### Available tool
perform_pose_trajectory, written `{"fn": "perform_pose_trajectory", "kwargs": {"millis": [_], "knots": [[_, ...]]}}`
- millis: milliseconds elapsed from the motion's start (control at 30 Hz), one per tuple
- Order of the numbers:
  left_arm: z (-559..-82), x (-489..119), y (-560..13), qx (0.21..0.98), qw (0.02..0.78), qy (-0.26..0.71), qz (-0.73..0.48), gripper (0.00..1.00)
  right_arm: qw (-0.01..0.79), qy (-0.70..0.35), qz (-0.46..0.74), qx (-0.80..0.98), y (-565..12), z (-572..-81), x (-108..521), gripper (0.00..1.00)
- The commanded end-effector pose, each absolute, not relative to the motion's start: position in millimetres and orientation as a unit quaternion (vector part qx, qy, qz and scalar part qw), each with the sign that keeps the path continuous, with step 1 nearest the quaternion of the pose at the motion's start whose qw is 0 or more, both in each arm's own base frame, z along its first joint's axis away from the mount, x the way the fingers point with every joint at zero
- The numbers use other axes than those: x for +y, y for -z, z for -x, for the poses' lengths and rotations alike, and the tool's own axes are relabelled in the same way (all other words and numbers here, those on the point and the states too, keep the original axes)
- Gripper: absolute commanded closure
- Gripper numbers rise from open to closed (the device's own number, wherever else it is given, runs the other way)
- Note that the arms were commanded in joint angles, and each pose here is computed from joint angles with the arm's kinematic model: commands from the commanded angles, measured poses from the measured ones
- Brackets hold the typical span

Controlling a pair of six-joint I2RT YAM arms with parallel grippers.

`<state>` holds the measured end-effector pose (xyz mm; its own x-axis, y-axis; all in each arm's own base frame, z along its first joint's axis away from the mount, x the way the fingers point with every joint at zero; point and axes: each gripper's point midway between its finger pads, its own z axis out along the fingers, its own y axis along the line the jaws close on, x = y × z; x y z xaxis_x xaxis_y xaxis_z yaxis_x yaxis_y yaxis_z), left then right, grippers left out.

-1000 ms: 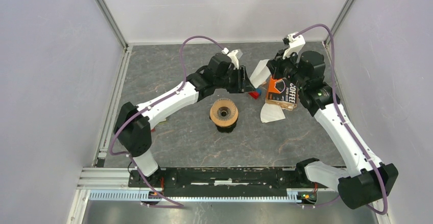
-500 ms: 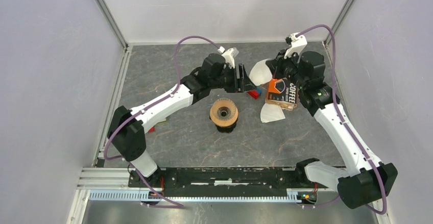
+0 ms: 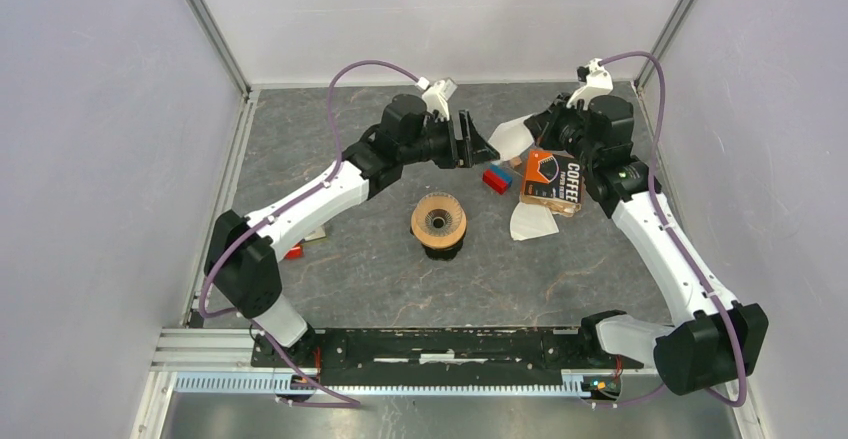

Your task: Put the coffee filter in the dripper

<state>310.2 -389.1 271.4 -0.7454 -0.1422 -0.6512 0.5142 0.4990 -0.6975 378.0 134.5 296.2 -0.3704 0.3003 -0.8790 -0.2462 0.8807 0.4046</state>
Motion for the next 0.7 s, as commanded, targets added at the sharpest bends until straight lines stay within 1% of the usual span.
{"fn": "perform_pose_trajectory", "kwargs": {"millis": [0,100,233,367,467,667], "knots": [[-319.5,-382.7,-307.1,0.781,0.370,0.492,-0.107,0.21,0.572,-0.266,-0.063,0.773,-311.4,-380.9,131.2,1.00],[-330.5,-382.3,-304.0,0.794,0.372,0.472,-0.093,0.24,0.569,-0.274,-0.067,0.773,-306.8,-379.4,132.3,1.00],[-331.2,-386.9,-307.9,0.795,0.366,0.475,-0.095,0.24,0.569,-0.278,-0.072,0.771,-306.0,-378.9,130.8,1.00],[-322.8,-385.0,-305.2,0.786,0.371,0.483,-0.105,0.19,0.569,-0.278,-0.087,0.769,-307.0,-380.0,125.9,1.00],[-322.4,-380.5,-297.8,0.789,0.383,0.467,-0.111,0.14,0.565,-0.280,-0.097,0.770,-305.8,-380.5,124.7,1.00],[-322.7,-386.5,-292.0,0.796,0.386,0.452,-0.113,0.12,0.562,-0.281,-0.117,0.769,-303.5,-381.0,119.5,1.00]]}}
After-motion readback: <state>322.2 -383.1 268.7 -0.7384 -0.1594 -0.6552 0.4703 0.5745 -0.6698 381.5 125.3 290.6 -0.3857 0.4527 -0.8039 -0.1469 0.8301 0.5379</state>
